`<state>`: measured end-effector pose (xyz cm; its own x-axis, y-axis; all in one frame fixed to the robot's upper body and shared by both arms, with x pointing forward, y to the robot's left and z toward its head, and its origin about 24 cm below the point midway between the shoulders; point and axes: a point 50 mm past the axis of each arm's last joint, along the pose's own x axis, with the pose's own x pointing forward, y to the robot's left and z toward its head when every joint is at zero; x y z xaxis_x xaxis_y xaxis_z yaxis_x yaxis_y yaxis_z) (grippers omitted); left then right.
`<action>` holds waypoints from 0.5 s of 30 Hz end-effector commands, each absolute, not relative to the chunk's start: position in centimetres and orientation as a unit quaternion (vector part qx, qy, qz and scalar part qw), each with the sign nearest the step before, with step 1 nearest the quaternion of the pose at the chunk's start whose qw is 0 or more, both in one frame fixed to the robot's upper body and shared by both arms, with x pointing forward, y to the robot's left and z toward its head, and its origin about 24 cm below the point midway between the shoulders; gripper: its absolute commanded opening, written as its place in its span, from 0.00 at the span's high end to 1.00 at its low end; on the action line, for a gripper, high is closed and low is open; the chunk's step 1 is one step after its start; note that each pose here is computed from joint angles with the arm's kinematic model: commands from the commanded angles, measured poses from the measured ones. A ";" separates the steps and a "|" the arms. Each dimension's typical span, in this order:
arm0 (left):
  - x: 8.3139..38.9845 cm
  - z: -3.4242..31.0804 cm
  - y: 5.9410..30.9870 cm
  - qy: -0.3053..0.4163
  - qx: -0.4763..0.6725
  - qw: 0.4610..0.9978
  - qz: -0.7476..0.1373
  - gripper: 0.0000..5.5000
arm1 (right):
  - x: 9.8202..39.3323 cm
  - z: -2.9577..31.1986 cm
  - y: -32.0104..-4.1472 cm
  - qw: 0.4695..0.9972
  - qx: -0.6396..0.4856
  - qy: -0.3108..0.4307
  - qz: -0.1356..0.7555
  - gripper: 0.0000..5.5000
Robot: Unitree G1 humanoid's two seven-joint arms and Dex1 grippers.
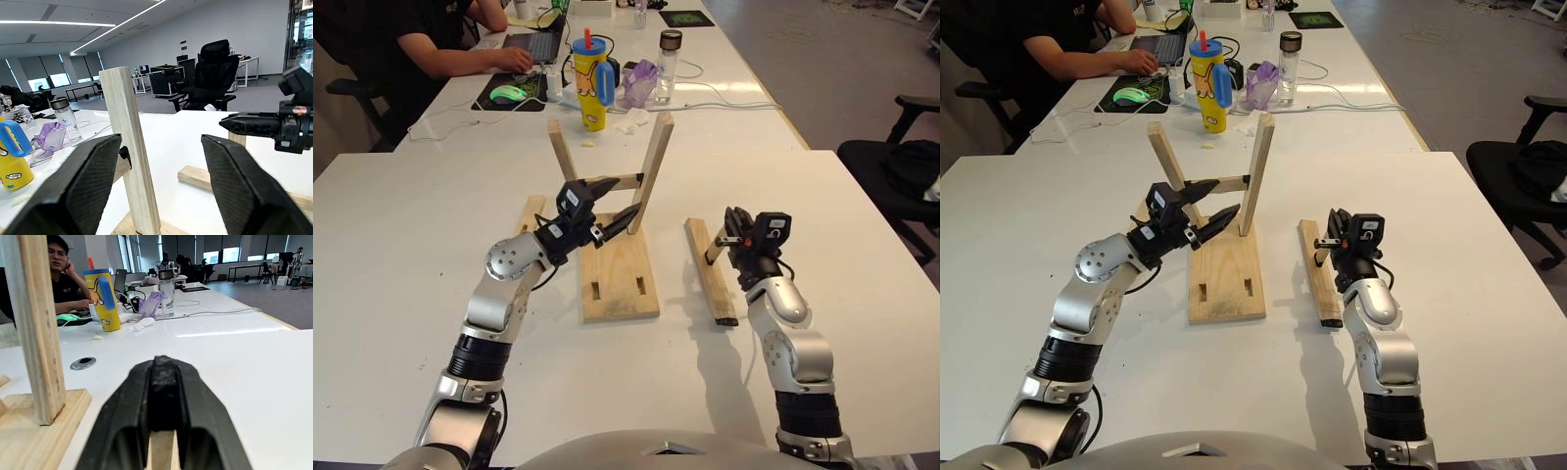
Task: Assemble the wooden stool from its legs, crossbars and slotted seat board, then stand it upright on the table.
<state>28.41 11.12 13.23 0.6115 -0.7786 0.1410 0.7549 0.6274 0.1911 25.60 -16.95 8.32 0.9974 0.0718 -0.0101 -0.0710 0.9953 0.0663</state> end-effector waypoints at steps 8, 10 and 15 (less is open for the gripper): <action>28.2 13.3 10.7 -0.109 0.064 0.894 -0.430 0.45 | 23.0 1.8 -17.2 0.993 -0.014 0.111 0.036 0.92; 28.4 13.3 10.7 -0.110 0.065 0.895 -0.428 0.45 | 23.0 1.9 -17.3 0.994 -0.011 0.099 0.034 0.92; 28.6 13.3 11.0 -0.112 0.065 0.898 -0.421 0.45 | 23.5 3.5 -17.6 0.998 -0.014 0.045 0.040 0.92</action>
